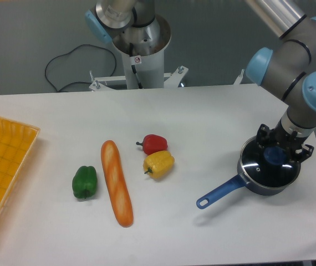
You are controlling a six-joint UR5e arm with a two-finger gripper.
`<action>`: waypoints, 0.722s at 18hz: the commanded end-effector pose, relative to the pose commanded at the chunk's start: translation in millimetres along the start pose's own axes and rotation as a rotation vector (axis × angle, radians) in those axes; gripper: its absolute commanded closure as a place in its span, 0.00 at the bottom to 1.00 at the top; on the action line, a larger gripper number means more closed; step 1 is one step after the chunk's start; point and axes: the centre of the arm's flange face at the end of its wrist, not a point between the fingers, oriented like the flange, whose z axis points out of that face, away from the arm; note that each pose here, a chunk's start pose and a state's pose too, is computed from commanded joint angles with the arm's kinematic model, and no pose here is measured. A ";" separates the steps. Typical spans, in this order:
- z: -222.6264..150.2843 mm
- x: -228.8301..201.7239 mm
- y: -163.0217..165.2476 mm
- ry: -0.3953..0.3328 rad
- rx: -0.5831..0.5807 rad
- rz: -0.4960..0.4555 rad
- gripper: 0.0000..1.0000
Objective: Open the lid
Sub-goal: 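Lower the gripper onto the blue lid knob and close on it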
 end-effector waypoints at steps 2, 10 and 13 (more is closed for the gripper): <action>0.1 0.5 -1.0 0.000 0.000 0.002 0.64; -9.2 5.3 -0.1 -0.009 0.001 0.002 0.68; -13.1 7.0 0.5 -0.014 -0.001 0.002 0.70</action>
